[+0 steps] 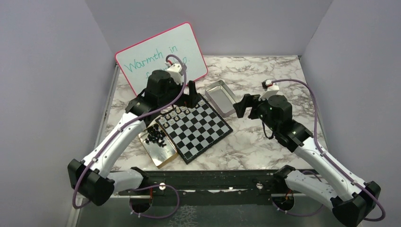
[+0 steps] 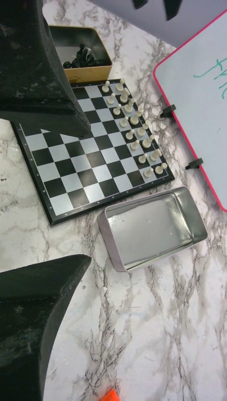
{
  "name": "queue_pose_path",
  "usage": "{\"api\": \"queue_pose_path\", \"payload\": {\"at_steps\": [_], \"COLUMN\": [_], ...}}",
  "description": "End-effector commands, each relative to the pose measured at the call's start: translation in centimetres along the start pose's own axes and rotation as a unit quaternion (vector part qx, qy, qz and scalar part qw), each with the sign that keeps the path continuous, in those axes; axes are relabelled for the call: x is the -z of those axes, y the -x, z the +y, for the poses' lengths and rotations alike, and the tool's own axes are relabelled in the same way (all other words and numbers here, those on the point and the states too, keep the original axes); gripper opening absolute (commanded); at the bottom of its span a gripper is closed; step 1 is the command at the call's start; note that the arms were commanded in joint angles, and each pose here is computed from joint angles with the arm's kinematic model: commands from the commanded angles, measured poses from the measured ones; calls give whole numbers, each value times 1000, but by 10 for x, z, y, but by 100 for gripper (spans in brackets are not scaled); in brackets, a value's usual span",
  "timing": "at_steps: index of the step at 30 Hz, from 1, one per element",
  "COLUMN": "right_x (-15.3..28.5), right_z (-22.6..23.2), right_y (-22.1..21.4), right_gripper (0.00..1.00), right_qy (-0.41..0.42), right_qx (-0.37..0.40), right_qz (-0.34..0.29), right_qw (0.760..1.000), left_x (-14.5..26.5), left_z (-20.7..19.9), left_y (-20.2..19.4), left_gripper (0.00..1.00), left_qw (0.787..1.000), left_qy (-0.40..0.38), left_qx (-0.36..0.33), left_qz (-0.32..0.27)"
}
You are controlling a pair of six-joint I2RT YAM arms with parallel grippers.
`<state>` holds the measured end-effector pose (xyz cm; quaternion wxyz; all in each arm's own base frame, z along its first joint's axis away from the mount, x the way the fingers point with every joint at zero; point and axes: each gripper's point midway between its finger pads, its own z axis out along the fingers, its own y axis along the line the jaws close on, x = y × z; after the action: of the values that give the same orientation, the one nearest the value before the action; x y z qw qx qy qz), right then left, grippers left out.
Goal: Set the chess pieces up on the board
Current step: Reset both arms
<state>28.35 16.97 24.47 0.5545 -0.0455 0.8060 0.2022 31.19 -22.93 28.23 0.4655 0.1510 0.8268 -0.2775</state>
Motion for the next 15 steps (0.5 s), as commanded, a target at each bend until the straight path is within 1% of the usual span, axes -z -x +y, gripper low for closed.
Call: {"api": "queue_pose_path", "payload": {"at_steps": [1,4,8,12,15], "right_x": [15,16,17,19,19], "right_z": [-4,-2,-4,-2,-1], "right_y": [1,-3,-9,-12,-14], "right_gripper": [100,100,100,100,100], "right_qy": [-12,-6,-10,2,5], "right_qx": [-8,-14,-32,-36,-41], "right_qz": [13,15,17,15,14], "right_qw": [1000,1000,999,999,999], "left_x": [27,40,52,63,67], "left_z": [-12,-15,-7,-6,-4], "left_y": [-30,-48,-61,-51,-46], "left_gripper": [99,99,99,99,99], "left_qw": [999,998,997,993,993], "left_qy": [-38,-58,-50,-48,-40], "left_qx": [12,13,15,22,15], "left_qz": [-3,-19,-59,-106,-114]}}
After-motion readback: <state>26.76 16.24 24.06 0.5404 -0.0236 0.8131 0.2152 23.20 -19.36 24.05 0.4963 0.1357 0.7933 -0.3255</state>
